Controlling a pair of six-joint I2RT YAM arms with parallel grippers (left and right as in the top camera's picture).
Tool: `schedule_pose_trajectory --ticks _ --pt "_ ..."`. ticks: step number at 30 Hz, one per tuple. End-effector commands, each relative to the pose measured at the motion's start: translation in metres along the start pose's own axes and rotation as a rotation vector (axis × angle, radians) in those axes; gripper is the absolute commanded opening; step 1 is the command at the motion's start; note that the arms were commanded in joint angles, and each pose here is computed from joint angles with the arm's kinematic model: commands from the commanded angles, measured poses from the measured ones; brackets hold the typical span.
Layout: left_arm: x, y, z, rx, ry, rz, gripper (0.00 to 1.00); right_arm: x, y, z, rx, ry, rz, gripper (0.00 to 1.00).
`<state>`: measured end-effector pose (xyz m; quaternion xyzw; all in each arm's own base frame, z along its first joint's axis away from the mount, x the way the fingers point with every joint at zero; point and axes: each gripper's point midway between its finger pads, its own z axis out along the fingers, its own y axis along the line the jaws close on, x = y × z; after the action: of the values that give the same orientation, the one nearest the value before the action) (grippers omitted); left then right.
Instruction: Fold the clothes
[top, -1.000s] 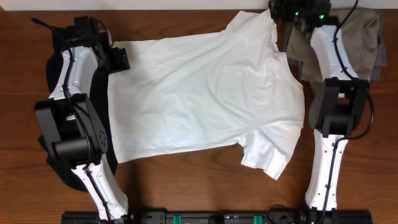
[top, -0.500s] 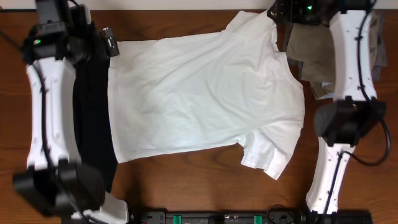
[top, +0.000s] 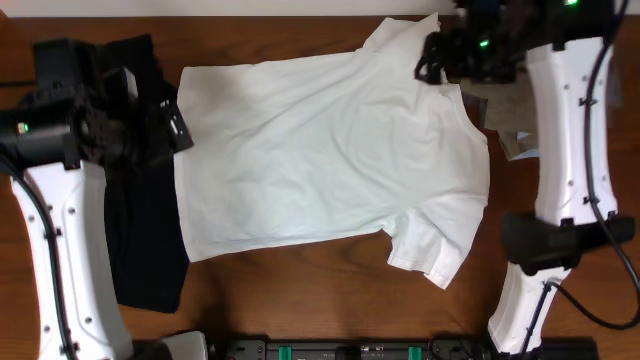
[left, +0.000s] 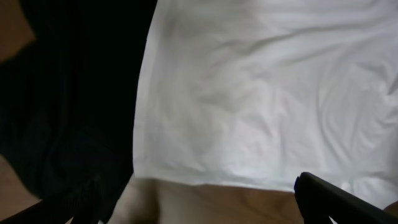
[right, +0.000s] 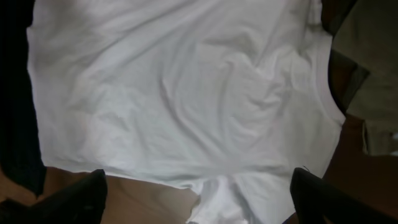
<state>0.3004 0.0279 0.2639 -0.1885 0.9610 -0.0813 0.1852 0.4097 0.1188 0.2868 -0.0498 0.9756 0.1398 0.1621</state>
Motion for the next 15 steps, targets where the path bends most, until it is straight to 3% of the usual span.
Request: schedule_pose_trajectory --ticks 1,5,15 --pt "0.022 0.012 0.007 -0.038 0.038 -0.052 0.98 0.012 0.007 0.007 0.103 0.025 0.065 0.91" --pt "0.05 0.033 0.017 -0.123 0.065 -0.086 0.98 0.032 0.006 0.031 0.185 0.109 0.121 0.89" --pt "0.114 0.059 0.081 -0.158 0.143 -0.21 0.98 0.096 -0.023 0.078 0.341 0.358 0.282 0.82"
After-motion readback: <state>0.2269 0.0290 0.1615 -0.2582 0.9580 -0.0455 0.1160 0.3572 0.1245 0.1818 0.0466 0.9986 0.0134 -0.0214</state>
